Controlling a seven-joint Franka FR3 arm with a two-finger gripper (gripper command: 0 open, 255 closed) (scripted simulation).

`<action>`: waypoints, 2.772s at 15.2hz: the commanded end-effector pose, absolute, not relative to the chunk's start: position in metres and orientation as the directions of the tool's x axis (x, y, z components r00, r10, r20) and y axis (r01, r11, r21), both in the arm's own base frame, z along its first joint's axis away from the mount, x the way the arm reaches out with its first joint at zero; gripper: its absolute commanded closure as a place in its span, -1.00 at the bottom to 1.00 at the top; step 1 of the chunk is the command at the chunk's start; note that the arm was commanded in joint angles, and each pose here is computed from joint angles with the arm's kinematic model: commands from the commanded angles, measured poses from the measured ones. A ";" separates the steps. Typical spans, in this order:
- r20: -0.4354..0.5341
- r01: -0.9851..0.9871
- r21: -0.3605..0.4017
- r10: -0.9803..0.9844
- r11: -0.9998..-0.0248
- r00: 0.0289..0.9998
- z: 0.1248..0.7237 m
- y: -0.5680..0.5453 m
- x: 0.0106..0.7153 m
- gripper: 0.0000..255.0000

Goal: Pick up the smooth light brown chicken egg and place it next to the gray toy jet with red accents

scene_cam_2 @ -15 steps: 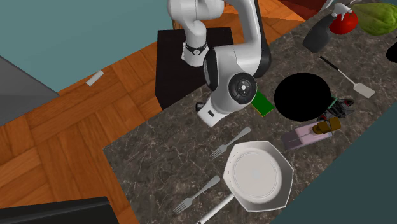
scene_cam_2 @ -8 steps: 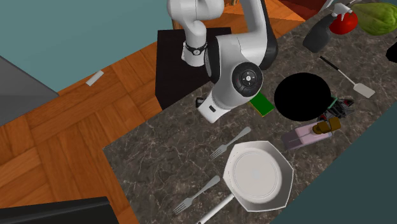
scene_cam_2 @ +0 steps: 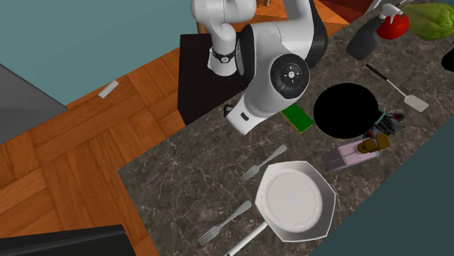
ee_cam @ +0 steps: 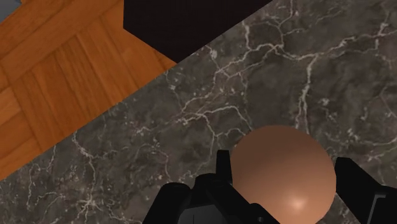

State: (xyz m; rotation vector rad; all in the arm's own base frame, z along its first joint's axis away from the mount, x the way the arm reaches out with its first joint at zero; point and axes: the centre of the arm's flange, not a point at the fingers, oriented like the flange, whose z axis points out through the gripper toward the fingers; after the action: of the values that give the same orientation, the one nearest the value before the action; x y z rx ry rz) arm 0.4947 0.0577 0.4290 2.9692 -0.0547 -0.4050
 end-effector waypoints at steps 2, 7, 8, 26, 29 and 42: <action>-0.264 -0.017 0.147 -0.055 -0.989 0.963 0.446 0.057 0.494 1.00; -0.264 -0.017 0.147 -0.055 -0.989 0.963 0.473 0.057 0.494 1.00; -0.264 -0.017 0.147 -0.055 -0.989 0.963 0.478 0.057 0.494 1.00; -0.264 -0.017 0.147 -0.055 -0.989 0.963 0.480 0.260 0.400 1.00; -0.264 -0.017 0.147 -0.055 -0.989 0.963 0.480 0.296 0.383 1.00; -0.264 -0.017 0.147 -0.055 -0.989 0.963 0.480 0.452 0.311 1.00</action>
State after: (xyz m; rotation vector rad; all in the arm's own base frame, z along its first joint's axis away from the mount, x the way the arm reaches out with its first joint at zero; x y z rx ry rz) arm 0.3154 0.4405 0.4780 2.9690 -0.0508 -0.4046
